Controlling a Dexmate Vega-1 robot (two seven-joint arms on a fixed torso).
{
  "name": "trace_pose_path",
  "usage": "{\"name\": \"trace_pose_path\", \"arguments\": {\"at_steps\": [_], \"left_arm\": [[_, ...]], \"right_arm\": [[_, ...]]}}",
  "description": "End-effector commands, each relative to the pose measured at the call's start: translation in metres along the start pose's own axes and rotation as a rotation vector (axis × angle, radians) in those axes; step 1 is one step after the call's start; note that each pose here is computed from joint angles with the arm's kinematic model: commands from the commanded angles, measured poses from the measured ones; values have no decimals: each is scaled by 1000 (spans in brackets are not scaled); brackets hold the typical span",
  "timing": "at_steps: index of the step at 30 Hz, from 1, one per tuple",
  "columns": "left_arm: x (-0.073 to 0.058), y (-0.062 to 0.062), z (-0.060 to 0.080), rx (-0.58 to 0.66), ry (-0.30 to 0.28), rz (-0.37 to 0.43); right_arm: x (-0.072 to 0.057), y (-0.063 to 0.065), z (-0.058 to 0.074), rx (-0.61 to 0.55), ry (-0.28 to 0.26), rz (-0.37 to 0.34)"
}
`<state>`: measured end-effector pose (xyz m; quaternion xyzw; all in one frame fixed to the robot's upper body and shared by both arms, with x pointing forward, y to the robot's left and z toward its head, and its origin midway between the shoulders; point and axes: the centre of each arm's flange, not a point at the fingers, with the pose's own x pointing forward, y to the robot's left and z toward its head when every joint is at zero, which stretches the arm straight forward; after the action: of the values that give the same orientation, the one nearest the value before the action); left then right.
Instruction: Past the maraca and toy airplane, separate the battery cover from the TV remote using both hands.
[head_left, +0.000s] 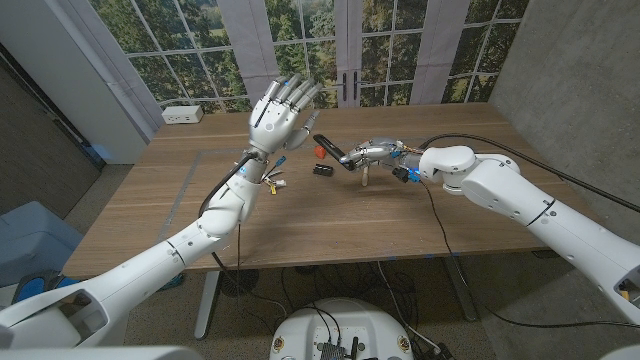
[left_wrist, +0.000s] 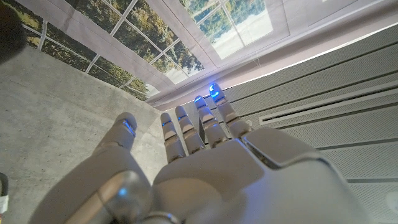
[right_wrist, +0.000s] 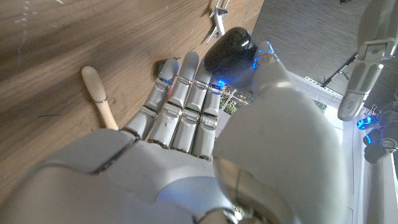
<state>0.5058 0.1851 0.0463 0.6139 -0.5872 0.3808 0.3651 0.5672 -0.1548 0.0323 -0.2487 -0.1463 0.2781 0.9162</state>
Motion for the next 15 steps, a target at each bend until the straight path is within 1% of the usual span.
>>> {"name": "trace_pose_path", "arguments": {"at_steps": [1,3,6,12,15], "left_arm": [[-2,-2,-17,-229,209,-155],[-3,-2,-19,-268,238,-177],[-4,-2,-24,-326,262,-206],[-3,-2,-36,-494,325,-279],[-2,-4,-42,-565,342,-339]], "right_arm": [[-1,-2,-1,-58,7,-56],[-1,-3,-1,-67,12,-65],[-1,-3,-1,-78,15,-74],[0,-3,-2,-91,19,-86],[0,-3,-2,-107,23,-99]]}}
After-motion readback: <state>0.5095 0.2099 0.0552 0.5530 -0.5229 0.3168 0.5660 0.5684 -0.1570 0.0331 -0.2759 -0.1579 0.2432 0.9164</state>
